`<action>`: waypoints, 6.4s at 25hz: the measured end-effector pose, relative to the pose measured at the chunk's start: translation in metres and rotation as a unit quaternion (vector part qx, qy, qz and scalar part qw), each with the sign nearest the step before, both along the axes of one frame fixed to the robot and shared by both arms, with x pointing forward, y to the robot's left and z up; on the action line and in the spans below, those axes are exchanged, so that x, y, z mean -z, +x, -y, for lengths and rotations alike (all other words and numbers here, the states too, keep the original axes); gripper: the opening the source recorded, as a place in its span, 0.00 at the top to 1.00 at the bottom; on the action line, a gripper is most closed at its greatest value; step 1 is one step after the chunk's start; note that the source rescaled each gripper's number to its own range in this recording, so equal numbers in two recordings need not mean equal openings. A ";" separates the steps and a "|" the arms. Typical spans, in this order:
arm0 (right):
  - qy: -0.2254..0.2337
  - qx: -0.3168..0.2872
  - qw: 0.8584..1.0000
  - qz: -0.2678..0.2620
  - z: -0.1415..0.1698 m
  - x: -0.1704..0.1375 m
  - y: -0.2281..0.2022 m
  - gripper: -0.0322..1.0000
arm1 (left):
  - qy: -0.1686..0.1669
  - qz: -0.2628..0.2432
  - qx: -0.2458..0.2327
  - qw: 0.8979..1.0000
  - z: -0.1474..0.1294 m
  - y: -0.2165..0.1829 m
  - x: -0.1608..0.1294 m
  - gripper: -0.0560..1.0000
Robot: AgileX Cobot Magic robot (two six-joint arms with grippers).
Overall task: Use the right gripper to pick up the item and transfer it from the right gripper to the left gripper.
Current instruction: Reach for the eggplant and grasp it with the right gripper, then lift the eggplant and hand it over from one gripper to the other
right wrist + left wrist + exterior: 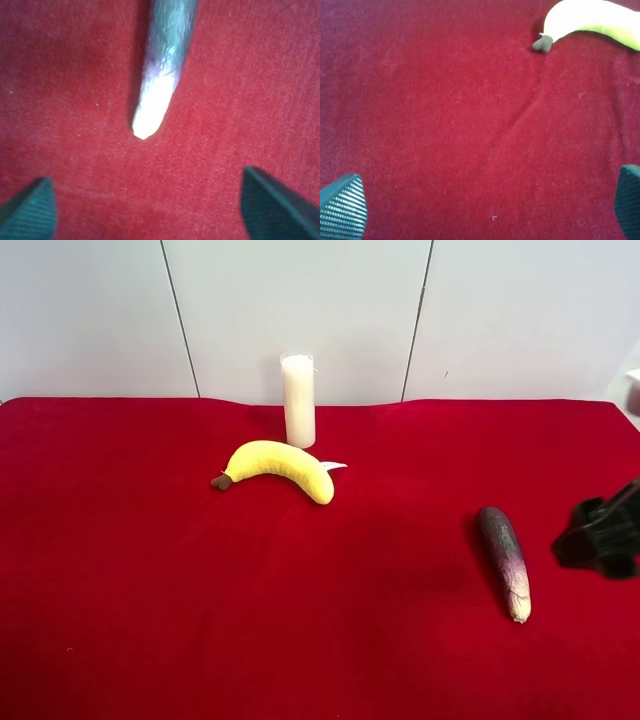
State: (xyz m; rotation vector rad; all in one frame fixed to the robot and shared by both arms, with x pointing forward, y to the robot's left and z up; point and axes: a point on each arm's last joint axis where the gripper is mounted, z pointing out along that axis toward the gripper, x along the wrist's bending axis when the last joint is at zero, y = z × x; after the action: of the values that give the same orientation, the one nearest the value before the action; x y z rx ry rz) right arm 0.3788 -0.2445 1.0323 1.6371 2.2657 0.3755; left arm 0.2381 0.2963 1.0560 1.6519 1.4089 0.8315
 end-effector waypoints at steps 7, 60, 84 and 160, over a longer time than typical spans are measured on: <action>-0.036 0.011 0.997 -0.071 -0.009 0.028 0.021 0.07 | 0.000 0.000 0.000 1.000 0.000 0.000 0.000 0.00; -0.026 0.121 0.983 -0.134 0.000 0.142 0.053 0.11 | 0.000 0.000 0.000 1.000 0.000 0.000 0.000 0.00; -0.016 0.109 0.988 -0.104 0.000 0.148 0.062 0.20 | 0.000 0.000 0.000 1.000 0.000 0.000 0.000 0.00; 0.050 -0.089 0.993 0.054 -0.046 0.105 0.062 0.97 | 0.000 0.000 0.000 1.000 0.000 0.000 0.000 0.00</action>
State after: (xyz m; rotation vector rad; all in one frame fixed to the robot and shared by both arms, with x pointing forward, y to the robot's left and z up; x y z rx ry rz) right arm 0.4405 -0.1983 0.9271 1.4265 2.3509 0.6160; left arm 0.2381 0.2963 1.0560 1.6519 1.4089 0.8315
